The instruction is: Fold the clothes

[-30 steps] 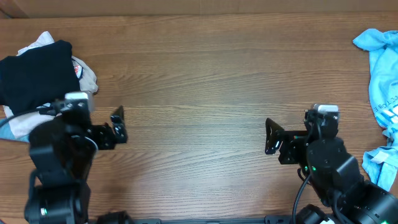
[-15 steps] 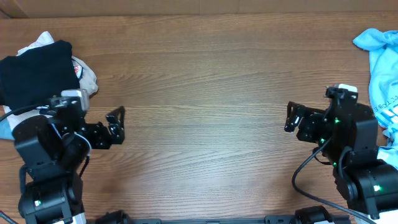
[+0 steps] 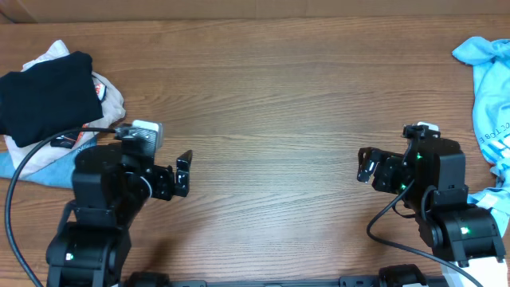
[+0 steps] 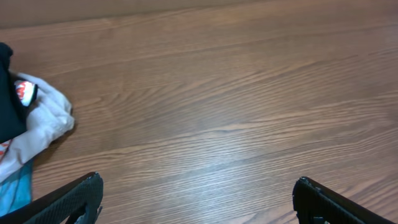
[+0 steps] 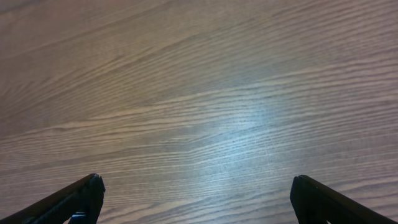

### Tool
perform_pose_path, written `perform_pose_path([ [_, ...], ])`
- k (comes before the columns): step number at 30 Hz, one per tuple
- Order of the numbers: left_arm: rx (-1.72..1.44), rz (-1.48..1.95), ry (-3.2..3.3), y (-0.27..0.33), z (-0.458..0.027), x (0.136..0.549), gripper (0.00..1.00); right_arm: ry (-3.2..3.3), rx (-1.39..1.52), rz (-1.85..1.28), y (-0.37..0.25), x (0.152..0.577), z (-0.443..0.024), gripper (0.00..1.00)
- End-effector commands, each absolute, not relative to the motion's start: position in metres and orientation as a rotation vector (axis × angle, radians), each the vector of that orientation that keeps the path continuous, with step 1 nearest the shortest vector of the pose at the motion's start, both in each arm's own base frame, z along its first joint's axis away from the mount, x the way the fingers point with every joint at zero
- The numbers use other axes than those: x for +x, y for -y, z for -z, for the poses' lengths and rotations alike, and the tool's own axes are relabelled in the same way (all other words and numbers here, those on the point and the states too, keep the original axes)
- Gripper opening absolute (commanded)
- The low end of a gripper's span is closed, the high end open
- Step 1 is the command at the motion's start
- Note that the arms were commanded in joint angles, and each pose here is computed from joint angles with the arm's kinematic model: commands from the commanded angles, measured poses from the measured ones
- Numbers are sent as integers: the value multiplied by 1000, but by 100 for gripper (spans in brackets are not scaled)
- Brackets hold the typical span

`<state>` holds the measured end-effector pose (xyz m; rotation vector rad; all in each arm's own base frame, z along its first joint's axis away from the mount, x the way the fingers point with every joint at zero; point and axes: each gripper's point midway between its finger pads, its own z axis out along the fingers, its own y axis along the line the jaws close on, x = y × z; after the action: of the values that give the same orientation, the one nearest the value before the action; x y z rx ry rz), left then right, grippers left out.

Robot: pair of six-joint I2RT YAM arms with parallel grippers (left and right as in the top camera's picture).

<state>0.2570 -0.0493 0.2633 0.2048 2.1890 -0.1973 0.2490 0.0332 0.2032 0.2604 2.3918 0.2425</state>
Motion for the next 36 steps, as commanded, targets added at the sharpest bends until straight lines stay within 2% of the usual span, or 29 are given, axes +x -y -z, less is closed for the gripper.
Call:
perform_pose_path([
  [1, 115, 93, -2189, 34, -263, 259, 100, -2374, 281, -248, -32, 250, -205, 100],
  [21, 116, 90, -2207, 34, -258, 262, 100, -2406, 285, -240, -32, 250, -198, 100],
  [36, 116, 90, -2207, 34, -258, 262, 100, -2555, 305, -205, -33, 261, -162, 100],
])
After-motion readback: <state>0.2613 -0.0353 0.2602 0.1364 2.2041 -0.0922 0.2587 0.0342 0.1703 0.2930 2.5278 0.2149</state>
